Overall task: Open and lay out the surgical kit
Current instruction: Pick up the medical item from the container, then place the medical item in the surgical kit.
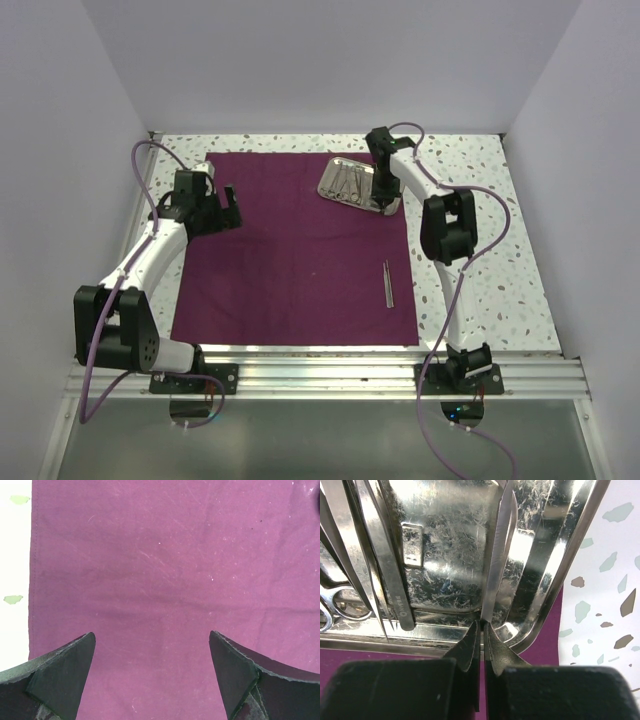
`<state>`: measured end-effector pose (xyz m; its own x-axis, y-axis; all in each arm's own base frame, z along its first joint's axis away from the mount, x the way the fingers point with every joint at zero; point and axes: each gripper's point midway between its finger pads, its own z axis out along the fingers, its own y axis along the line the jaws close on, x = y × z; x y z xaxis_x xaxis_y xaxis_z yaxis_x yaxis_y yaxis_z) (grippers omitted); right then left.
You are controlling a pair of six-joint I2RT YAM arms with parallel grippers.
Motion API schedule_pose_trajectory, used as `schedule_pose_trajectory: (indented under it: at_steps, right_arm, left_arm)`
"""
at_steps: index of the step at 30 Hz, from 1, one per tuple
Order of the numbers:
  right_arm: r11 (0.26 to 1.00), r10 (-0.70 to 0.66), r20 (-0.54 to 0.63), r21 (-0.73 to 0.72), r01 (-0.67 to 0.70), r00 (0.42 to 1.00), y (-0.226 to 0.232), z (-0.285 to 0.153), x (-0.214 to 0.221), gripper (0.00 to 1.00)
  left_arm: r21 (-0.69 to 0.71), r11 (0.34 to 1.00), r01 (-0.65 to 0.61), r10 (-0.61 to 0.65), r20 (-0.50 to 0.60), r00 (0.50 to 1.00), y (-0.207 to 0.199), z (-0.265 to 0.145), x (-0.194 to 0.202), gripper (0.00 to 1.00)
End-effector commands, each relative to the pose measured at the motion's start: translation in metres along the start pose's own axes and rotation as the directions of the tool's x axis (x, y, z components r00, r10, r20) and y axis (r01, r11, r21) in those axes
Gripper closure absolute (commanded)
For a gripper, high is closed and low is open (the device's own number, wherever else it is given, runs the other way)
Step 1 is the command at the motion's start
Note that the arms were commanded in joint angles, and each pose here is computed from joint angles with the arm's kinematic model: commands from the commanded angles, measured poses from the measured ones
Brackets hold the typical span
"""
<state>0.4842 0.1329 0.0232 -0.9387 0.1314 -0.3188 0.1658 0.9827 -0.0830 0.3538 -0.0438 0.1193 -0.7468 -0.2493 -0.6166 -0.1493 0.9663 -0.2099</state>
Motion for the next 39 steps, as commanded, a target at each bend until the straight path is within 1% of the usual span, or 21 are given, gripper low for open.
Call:
schedule_pose_trajectory:
  at_steps: [1, 5, 7, 9, 10, 11, 16, 19, 24, 26, 27, 28, 29, 30, 31, 33, 34, 36, 37, 38, 39]
  right_arm:
    - [0.999, 0.0, -0.098, 0.035, 0.004, 0.995, -0.009, 0.013, 0.027, 1.0]
    - [1.0, 0.021, -0.01, 0.007, -0.021, 1.0, -0.009, -0.026, 0.001, 1.0]
    - [0.999, 0.035, 0.029, -0.008, -0.035, 0.999, -0.01, -0.047, -0.007, 1.0]
    - [0.999, 0.039, 0.043, -0.007, -0.039, 0.998, -0.014, -0.056, -0.008, 1.0]
    - [0.999, 0.049, 0.073, -0.019, -0.048, 0.996, -0.015, -0.069, -0.012, 1.0]
    - [0.999, 0.048, 0.064, -0.013, -0.047, 0.997, -0.018, -0.068, -0.007, 1.0]
    - [0.998, 0.06, 0.092, -0.022, -0.058, 0.994, -0.024, -0.077, -0.002, 1.0]
    - [0.998, 0.06, 0.083, -0.033, -0.058, 0.995, -0.025, -0.08, 0.005, 1.0]
    - [0.996, 0.064, 0.085, -0.065, -0.058, 0.994, -0.025, -0.101, 0.009, 1.0]
    - [0.996, 0.051, 0.062, -0.082, -0.046, 0.997, -0.024, -0.108, 0.02, 1.0]
    - [0.993, 0.046, 0.079, -0.108, -0.038, 0.996, -0.024, -0.121, 0.023, 1.0]
    - [0.992, 0.017, 0.036, -0.126, -0.013, 0.999, -0.022, -0.118, 0.045, 1.0]
    - [0.989, 0.002, 0.024, -0.146, 0.002, 1.0, -0.02, -0.12, 0.056, 1.0]
    - [0.983, -0.004, 0.069, -0.184, 0.016, 0.998, -0.02, -0.138, 0.059, 1.0]
    - [0.985, -0.036, 0.015, -0.17, 0.038, 0.999, -0.024, -0.129, 0.088, 1.0]
    - [0.975, -0.056, 0.009, -0.213, 0.057, 0.998, -0.022, -0.136, 0.111, 1.0]
    - [0.972, -0.078, -0.01, -0.221, 0.074, 0.997, -0.026, -0.139, 0.136, 1.0]
    - [0.957, -0.102, -0.031, -0.274, 0.089, 0.994, -0.023, -0.143, 0.159, 1.0]
    - [0.954, -0.124, -0.057, -0.283, 0.103, 0.991, -0.027, -0.14, 0.181, 1.0]
    - [0.95, -0.134, -0.071, -0.292, 0.107, 0.988, -0.029, -0.139, 0.192, 1.0]
    - [0.935, -0.143, -0.079, -0.337, 0.109, 0.987, -0.023, -0.139, 0.201, 1.0]
  left_arm:
    - [0.032, 0.999, 0.002, -0.003, 0.045, 0.999, -0.007, -0.009, -0.009, 0.0]
    - [0.039, 0.999, 0.003, -0.005, 0.053, 0.999, -0.008, -0.009, -0.009, 0.0]
    - [0.042, 0.999, 0.002, -0.005, 0.056, 0.998, -0.008, -0.009, -0.008, 0.0]
    - [0.047, 0.999, 0.002, -0.005, 0.061, 0.998, -0.009, -0.009, -0.008, 0.0]
    - [0.05, 0.999, 0.003, -0.006, 0.059, 0.998, -0.009, -0.009, -0.006, 0.0]
    - [0.052, 0.999, 0.0, -0.003, 0.061, 0.998, -0.009, -0.009, -0.006, 0.0]
    - [0.064, 0.998, -0.002, -0.001, 0.059, 0.998, -0.009, -0.008, -0.002, 0.0]
    - [0.067, 0.998, -0.001, -0.003, 0.059, 0.998, -0.01, -0.009, -0.001, 0.0]
    - [0.079, 0.997, -0.004, -0.001, 0.067, 0.998, -0.012, -0.011, -0.001, 0.0]
    - [0.08, 0.997, -0.004, -0.001, 0.068, 0.998, -0.011, -0.01, -0.001, 0.0]
    - [0.081, 0.997, -0.006, 0.0, 0.067, 0.998, -0.011, -0.009, 0.0, 0.0]
    - [0.079, 0.997, -0.006, 0.0, 0.067, 0.998, -0.011, -0.009, 0.001, 0.0]
    - [0.082, 0.997, -0.009, 0.003, 0.073, 0.997, -0.011, -0.008, 0.0, 0.0]
    - [0.083, 0.996, -0.01, 0.003, 0.075, 0.997, -0.012, -0.007, -0.001, 0.0]
    - [0.085, 0.996, -0.01, 0.003, 0.076, 0.997, -0.012, -0.006, -0.002, 0.0]
    - [0.089, 0.996, -0.012, 0.005, 0.079, 0.997, -0.013, -0.002, -0.004, 0.0]
    - [0.091, 0.996, -0.014, 0.006, 0.083, 0.997, -0.014, -0.001, -0.006, 0.0]
    - [0.084, 0.996, -0.015, 0.008, 0.091, 0.996, -0.014, 0.003, -0.01, 0.0]
    - [0.083, 0.996, -0.015, 0.007, 0.092, 0.996, -0.014, 0.005, -0.011, 0.0]
    - [0.085, 0.996, -0.016, 0.007, 0.102, 0.995, -0.015, 0.006, -0.015, 0.0]
    - [0.085, 0.996, -0.014, 0.006, 0.093, 0.996, -0.015, 0.01, -0.013, 0.0]
